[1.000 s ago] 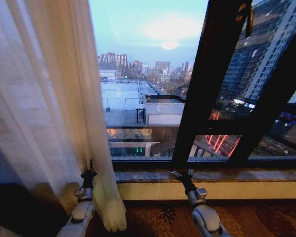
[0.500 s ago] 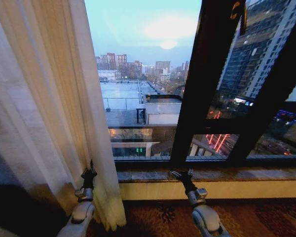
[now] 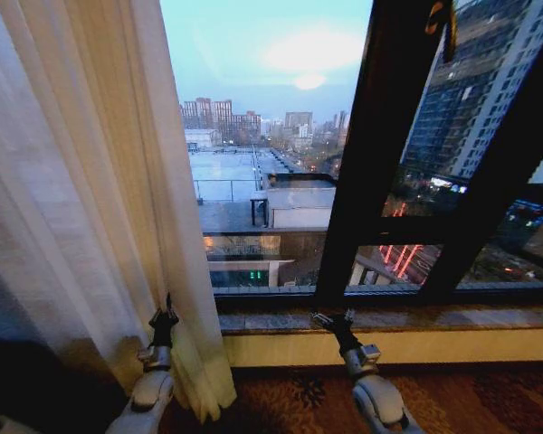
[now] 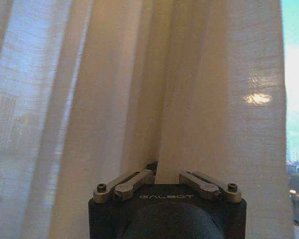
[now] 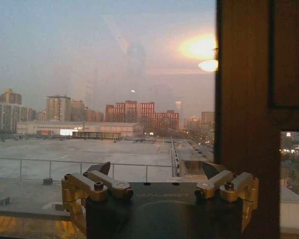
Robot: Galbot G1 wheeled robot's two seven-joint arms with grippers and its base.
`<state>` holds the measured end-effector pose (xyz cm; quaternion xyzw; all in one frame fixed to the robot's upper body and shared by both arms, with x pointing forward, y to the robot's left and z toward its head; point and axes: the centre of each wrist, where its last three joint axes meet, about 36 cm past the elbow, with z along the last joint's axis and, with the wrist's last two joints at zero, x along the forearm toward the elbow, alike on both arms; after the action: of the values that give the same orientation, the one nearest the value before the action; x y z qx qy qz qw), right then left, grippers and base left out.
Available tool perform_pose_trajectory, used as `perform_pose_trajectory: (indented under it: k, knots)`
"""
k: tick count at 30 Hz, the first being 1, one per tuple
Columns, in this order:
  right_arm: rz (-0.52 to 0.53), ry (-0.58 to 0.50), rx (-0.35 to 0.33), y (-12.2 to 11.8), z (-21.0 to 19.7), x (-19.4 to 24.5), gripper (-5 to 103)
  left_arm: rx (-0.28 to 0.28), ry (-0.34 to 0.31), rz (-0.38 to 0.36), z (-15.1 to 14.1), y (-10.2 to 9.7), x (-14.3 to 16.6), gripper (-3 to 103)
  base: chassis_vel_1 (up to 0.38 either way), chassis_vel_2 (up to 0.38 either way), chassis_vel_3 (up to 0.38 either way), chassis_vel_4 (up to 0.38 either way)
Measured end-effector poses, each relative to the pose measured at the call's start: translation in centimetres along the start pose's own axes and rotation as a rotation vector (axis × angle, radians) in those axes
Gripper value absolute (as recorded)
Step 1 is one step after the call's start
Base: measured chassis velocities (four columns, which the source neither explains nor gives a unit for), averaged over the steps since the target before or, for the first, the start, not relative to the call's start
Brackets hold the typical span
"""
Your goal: Open the curtains by pulling them apart, changing their state from closed to fully open.
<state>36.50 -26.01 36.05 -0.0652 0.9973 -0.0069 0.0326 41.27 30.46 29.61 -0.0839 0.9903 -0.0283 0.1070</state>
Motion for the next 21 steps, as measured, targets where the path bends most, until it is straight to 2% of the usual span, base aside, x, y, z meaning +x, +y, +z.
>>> perform_pose_trajectory:
  k: [15, 21]
  knots:
    - [0.000, 0.000, 0.000, -0.01, 0.00, 0.00, 100, 0.002, -0.002, 0.000, -0.17, 0.18, 0.18, 0, 0.011, 0.010, -0.005, -0.012]
    - [0.000, 0.000, 0.000, -0.01, 0.00, 0.00, 100, 0.002, -0.002, 0.001, -0.15, 0.23, 0.23, 0, 0.082, 0.094, -0.090, -0.093]
